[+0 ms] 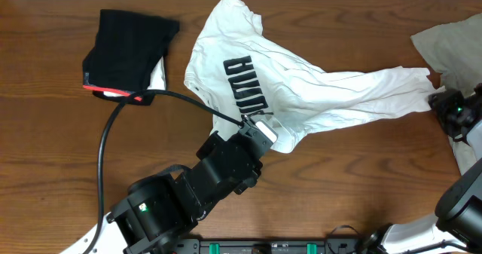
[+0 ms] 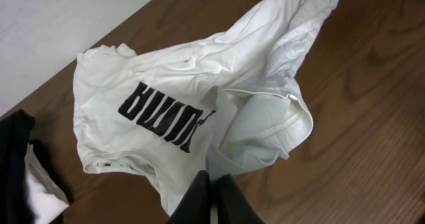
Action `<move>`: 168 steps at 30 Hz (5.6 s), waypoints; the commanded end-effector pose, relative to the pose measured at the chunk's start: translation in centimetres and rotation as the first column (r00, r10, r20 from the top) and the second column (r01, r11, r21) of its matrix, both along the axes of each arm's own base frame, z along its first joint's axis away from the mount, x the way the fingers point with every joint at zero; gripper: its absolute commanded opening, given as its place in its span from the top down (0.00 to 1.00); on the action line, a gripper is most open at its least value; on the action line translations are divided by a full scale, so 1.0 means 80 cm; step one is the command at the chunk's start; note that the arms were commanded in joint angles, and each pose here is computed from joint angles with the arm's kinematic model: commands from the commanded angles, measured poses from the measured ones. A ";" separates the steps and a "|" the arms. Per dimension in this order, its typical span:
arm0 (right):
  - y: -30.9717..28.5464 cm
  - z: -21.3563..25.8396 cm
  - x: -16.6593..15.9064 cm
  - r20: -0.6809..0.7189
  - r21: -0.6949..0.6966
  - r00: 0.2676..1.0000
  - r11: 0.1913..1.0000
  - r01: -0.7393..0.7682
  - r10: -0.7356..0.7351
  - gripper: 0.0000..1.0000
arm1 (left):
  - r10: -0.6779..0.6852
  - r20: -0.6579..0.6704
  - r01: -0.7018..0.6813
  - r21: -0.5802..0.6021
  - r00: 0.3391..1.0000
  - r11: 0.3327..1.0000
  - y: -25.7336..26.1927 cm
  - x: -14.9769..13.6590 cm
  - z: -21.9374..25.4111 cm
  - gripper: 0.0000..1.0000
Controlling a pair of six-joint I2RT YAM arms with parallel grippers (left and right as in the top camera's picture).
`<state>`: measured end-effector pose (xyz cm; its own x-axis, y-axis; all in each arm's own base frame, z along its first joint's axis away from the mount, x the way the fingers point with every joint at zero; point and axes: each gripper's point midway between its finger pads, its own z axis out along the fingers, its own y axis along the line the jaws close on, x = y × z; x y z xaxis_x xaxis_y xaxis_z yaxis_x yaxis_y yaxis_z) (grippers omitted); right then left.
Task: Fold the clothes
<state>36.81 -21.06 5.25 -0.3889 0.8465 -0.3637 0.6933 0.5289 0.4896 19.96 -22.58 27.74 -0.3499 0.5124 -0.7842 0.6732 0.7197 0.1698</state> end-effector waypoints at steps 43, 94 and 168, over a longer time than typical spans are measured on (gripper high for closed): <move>-0.018 -0.045 0.020 0.018 0.004 0.999 0.999 0.036 -0.036 0.88 | 0.021 0.010 -0.021 -0.003 1.000 1.000 0.009 0.001 0.010 0.94; 0.135 0.422 -0.117 0.244 -0.316 0.911 0.916 -0.249 0.332 0.99 | 0.513 0.270 -0.385 -0.409 0.815 0.827 0.177 0.017 0.226 0.94; 0.109 0.566 0.164 0.600 -0.521 0.548 0.805 -0.286 0.583 0.99 | 0.409 0.229 -0.252 -0.503 0.884 0.827 0.231 0.378 0.304 0.94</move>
<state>48.68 -12.17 51.94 -0.1398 0.4042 -0.9039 -0.1566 0.8924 0.4232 48.36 -3.96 55.31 -0.0353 0.0028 -0.9994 0.2711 0.9625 -0.0069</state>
